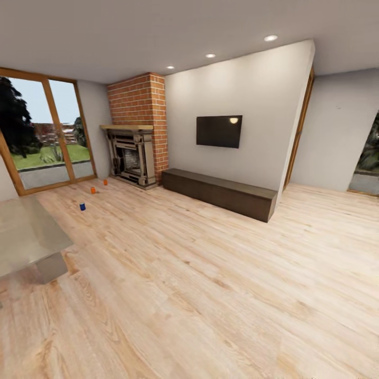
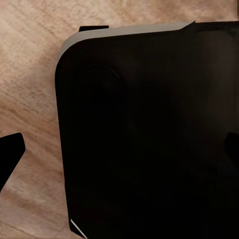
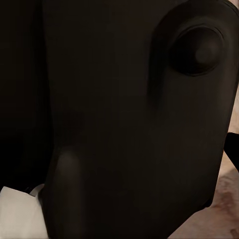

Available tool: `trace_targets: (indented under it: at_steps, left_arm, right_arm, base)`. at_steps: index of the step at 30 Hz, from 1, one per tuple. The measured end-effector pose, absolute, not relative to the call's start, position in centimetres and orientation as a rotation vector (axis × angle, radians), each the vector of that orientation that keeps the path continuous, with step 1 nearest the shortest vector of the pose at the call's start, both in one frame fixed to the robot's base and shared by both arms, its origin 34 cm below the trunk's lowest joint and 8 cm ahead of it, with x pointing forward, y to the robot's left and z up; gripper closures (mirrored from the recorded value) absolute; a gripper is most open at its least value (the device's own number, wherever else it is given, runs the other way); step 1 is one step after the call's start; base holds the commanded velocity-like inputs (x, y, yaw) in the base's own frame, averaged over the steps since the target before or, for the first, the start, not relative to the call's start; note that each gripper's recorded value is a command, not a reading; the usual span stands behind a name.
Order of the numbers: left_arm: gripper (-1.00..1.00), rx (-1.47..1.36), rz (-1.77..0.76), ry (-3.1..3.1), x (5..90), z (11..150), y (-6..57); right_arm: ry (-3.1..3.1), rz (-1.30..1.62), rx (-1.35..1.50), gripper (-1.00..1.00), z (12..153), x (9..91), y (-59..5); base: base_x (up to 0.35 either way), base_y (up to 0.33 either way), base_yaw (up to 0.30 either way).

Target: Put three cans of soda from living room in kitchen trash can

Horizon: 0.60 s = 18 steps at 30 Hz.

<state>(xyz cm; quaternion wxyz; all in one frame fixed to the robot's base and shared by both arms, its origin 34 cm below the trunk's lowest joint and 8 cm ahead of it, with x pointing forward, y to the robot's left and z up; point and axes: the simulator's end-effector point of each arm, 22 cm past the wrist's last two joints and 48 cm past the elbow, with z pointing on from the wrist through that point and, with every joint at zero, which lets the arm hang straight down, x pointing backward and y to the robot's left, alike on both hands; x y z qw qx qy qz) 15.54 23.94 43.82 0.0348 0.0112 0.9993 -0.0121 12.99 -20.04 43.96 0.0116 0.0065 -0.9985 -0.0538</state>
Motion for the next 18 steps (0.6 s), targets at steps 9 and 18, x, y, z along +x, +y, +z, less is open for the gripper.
trace_targets:
  at_steps: [9,18]
  left_arm:
    - [-1.0,0.034,-0.037,3.071,15.56,43.82,23.94]
    - [-1.0,0.034,-0.037,3.067,15.64,43.83,23.93]
  right_arm:
    - [-3.115,-0.156,0.021,-1.0,43.95,13.01,-20.16]
    - [-3.115,-0.156,0.022,-1.0,43.95,13.0,-20.19]
  base:
    - [0.0,-0.009,-0.024]
    - [0.0,-0.001,-0.002]
